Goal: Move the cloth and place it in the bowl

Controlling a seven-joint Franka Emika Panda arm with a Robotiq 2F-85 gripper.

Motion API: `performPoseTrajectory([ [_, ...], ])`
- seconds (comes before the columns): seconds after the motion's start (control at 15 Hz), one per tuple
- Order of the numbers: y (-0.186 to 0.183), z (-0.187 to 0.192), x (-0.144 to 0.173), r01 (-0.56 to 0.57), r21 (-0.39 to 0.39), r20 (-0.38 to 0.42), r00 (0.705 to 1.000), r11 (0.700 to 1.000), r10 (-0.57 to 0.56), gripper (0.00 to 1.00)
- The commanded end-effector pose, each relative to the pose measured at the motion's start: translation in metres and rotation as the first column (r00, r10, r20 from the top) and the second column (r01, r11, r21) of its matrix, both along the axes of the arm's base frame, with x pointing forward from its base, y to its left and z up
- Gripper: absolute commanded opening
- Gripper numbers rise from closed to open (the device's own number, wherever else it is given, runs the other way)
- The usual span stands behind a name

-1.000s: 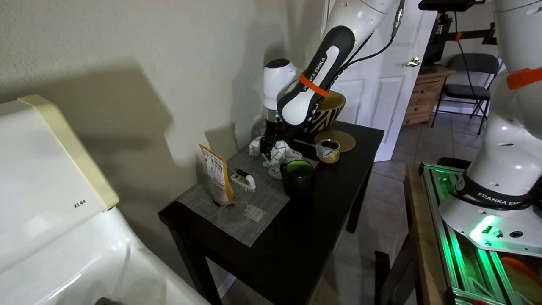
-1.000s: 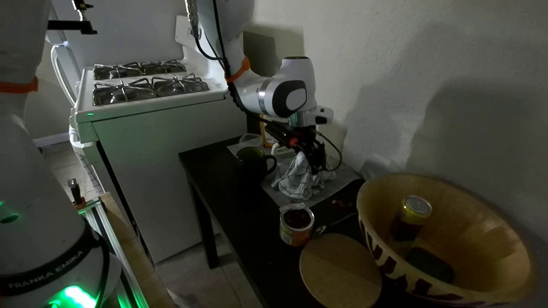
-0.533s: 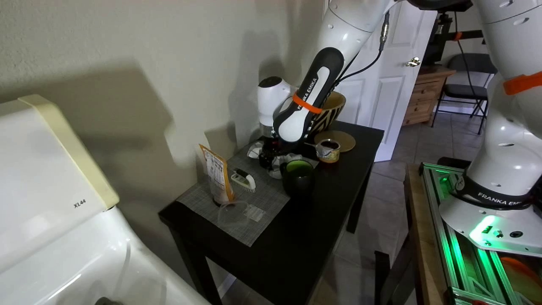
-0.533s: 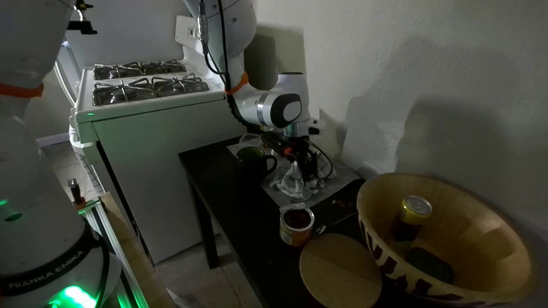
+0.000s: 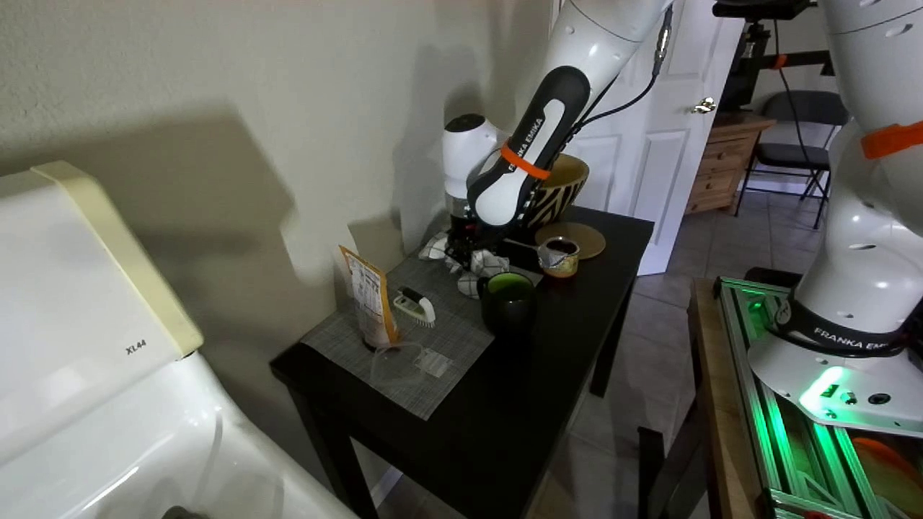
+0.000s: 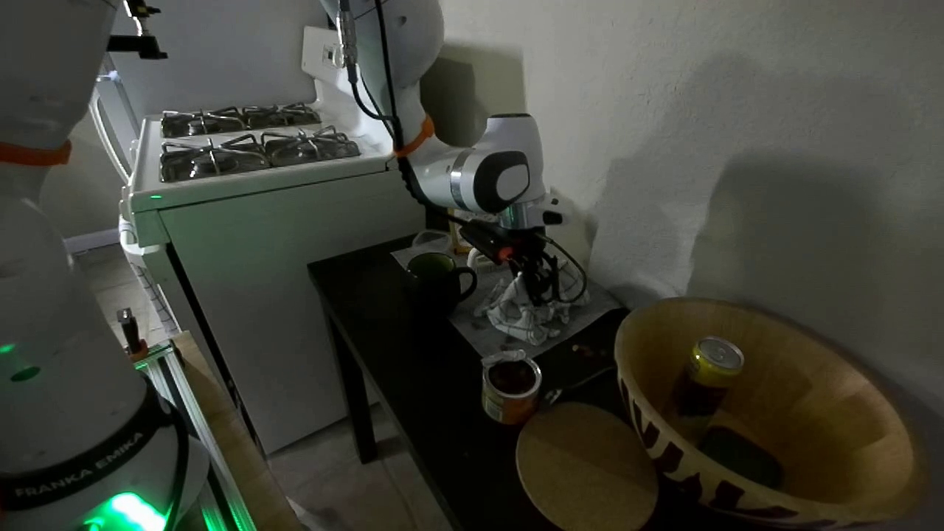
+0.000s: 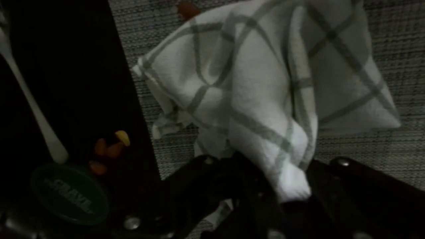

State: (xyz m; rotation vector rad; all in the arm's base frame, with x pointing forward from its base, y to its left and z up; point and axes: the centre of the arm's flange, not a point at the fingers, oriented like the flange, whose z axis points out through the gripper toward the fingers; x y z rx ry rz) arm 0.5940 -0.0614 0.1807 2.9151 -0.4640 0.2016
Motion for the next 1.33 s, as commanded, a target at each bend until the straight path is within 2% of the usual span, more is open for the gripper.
performPoseTrajectory([
  [0.0,-0.024,0.048,-0.034,-0.014,0.06,0.014,1.0,0.998,0.014,0.03],
  [0.33,-0.068,0.112,-0.063,-0.035,0.166,0.097,0.995,0.985,0.019,0.04],
  [0.67,-0.115,0.172,-0.084,-0.094,0.273,0.186,0.982,0.958,0.043,0.04],
  [0.8,-0.139,0.193,-0.092,-0.097,0.326,0.216,0.976,0.941,0.026,0.04],
  [1.07,-0.192,0.224,-0.114,-0.087,0.382,0.235,0.972,0.92,-0.006,0.04],
  [1.27,-0.241,0.243,-0.131,-0.038,0.431,0.267,0.96,0.901,-0.087,0.04],
])
